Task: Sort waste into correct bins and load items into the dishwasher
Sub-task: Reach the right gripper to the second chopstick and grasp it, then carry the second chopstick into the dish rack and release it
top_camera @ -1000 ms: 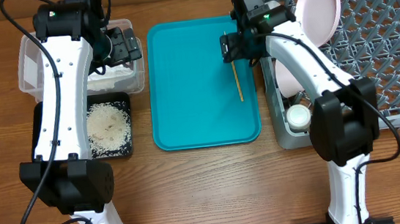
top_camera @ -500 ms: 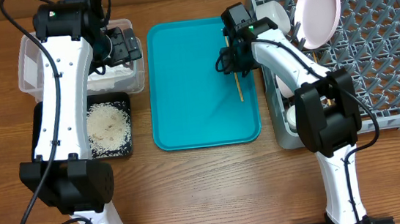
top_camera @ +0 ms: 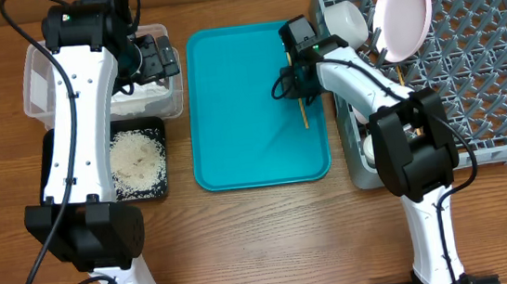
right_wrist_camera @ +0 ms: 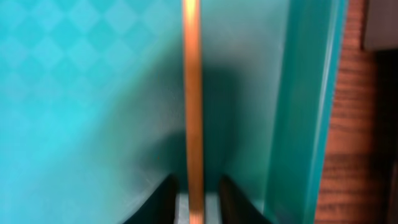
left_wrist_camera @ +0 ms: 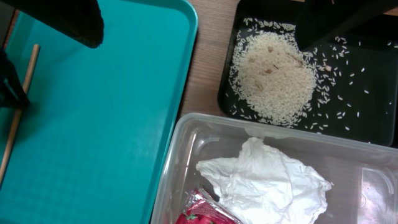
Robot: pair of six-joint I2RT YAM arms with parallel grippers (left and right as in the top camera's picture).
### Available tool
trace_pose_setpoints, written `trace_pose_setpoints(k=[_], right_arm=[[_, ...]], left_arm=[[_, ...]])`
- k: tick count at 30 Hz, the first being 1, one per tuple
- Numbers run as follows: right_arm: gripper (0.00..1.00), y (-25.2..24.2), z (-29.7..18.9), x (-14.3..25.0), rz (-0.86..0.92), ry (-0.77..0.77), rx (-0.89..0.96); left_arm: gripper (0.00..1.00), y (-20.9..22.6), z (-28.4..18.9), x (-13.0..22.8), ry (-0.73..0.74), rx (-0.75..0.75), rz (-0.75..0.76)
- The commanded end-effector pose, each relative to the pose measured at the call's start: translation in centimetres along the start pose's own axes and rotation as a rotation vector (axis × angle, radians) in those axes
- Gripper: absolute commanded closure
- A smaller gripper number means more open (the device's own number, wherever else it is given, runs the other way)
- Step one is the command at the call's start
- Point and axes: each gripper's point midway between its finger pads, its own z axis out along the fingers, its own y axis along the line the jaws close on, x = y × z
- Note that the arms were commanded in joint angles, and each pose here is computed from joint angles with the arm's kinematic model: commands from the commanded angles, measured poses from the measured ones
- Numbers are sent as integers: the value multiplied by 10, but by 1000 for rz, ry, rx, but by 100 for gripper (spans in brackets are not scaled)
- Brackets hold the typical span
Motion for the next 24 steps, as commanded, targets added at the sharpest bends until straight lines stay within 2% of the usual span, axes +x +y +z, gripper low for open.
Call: trace_pose_setpoints(k=[1, 10, 15, 19, 24], right_arm=[[86, 4, 16, 35, -20, 75, 92], [96, 1, 8, 64, -79, 167, 180], [96, 18, -6, 69, -66, 227, 86], [96, 31, -50, 42, -61, 178, 24], [96, 40, -136, 5, -127, 44, -31]], left_arm=[[0, 2, -8, -6, -30, -5, 10], [0, 2, -8, -6, -30, -5, 10], [0, 2, -8, -6, -30, -5, 10], [0, 2, -8, -6, -30, -5, 10], [0, 2, -8, -6, -30, -5, 10]])
